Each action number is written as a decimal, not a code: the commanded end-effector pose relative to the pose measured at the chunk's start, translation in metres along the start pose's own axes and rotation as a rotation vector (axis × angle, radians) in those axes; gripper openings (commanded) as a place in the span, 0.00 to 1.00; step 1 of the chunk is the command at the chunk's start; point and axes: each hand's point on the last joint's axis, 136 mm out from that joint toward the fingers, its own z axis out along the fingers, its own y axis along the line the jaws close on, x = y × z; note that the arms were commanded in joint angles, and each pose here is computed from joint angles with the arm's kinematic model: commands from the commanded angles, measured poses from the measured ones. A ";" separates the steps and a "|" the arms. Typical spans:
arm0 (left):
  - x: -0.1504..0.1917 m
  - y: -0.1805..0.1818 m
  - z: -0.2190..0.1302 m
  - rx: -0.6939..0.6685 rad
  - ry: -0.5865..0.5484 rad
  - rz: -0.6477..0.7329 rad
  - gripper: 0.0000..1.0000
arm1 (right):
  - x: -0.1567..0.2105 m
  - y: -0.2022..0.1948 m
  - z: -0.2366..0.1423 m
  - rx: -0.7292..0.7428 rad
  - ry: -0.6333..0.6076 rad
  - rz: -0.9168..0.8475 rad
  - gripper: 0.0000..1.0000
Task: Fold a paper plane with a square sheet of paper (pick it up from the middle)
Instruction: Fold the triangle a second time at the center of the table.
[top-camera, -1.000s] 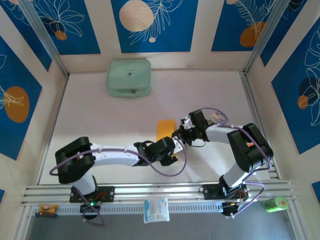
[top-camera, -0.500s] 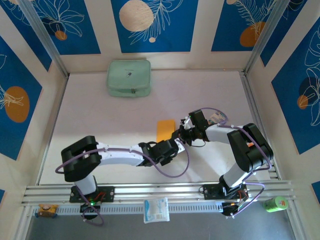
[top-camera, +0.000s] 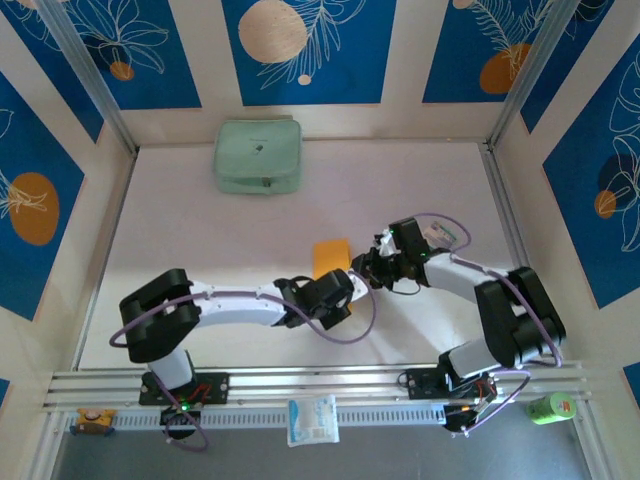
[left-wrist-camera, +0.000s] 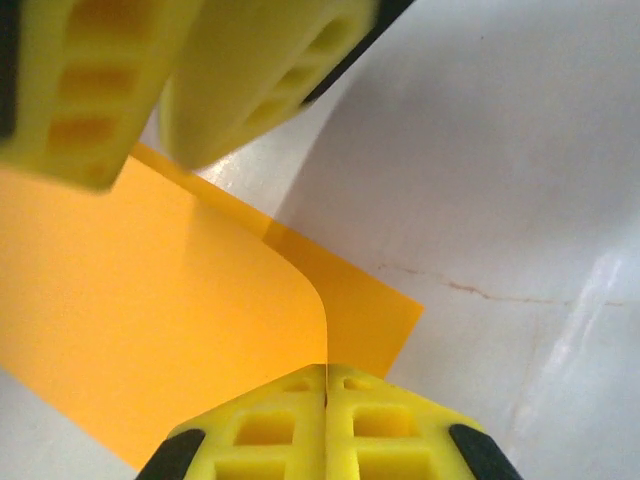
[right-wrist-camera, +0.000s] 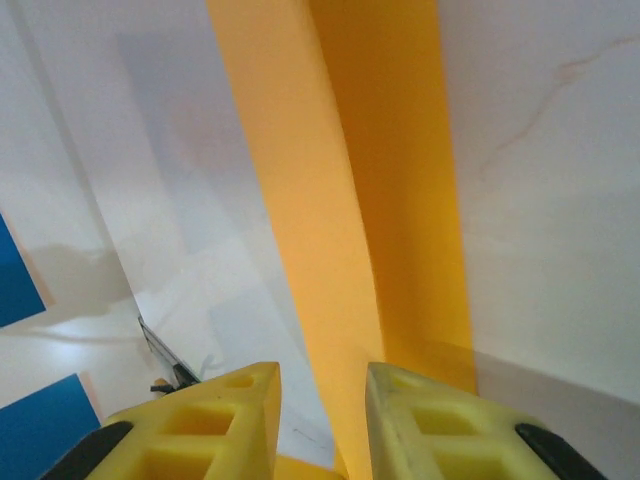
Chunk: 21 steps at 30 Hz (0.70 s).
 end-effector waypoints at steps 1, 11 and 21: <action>-0.024 -0.008 -0.011 0.185 -0.071 -0.169 0.00 | 0.003 -0.026 -0.019 0.090 -0.055 0.064 0.31; -0.042 -0.012 -0.007 0.458 -0.095 -0.418 0.00 | 0.007 -0.026 -0.045 0.034 -0.103 0.080 0.30; -0.037 0.006 -0.007 0.401 -0.114 -0.474 0.00 | 0.021 -0.015 -0.024 0.006 -0.017 0.055 0.21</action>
